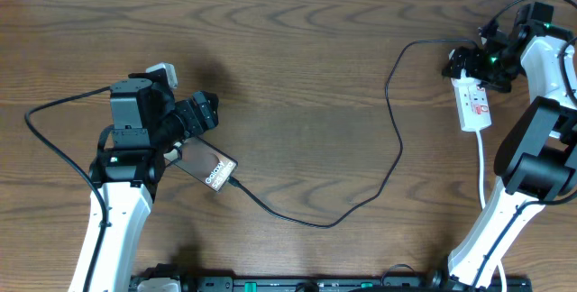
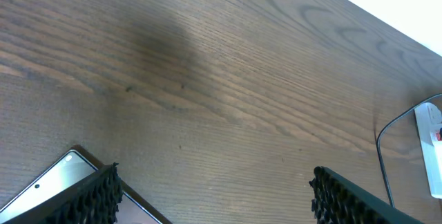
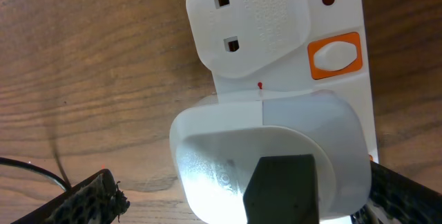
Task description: Plug charger to phone and switch on socket
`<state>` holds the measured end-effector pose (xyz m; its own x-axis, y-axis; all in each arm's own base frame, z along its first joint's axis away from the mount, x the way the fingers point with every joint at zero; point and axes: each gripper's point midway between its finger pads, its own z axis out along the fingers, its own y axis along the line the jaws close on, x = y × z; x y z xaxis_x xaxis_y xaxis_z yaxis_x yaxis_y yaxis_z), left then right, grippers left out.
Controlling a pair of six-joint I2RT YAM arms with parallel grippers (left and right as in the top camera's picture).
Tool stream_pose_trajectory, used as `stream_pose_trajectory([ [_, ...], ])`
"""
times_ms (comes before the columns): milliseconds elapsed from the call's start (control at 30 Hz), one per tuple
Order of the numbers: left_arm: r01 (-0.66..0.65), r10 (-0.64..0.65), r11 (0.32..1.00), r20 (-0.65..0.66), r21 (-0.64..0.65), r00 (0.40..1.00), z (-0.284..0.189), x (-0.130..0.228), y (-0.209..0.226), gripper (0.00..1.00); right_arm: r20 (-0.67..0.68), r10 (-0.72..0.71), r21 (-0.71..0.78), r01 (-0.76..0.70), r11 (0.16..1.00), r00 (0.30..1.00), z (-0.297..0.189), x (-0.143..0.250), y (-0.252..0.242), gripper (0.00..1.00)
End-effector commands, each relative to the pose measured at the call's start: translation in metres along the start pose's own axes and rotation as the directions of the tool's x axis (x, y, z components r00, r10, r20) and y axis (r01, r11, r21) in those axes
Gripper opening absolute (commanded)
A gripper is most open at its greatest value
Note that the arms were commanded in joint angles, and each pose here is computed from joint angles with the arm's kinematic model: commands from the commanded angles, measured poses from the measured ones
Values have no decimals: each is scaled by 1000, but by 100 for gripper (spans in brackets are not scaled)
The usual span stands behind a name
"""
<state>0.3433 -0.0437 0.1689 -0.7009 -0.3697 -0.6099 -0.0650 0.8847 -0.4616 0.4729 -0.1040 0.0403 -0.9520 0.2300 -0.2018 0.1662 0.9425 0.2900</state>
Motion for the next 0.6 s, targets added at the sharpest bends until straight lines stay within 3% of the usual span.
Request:
stream_pose_trajectory([
  [0,-28,28,1000,10,-10,1000,-1,-5,0,86,-106,5,-204,-27,979,994,27,29,57,99],
  [567,-28,28,1000,11,-10,1000,-1,-5,0,86,-135,21,-212,-50,976,991,39,39,68,94],
])
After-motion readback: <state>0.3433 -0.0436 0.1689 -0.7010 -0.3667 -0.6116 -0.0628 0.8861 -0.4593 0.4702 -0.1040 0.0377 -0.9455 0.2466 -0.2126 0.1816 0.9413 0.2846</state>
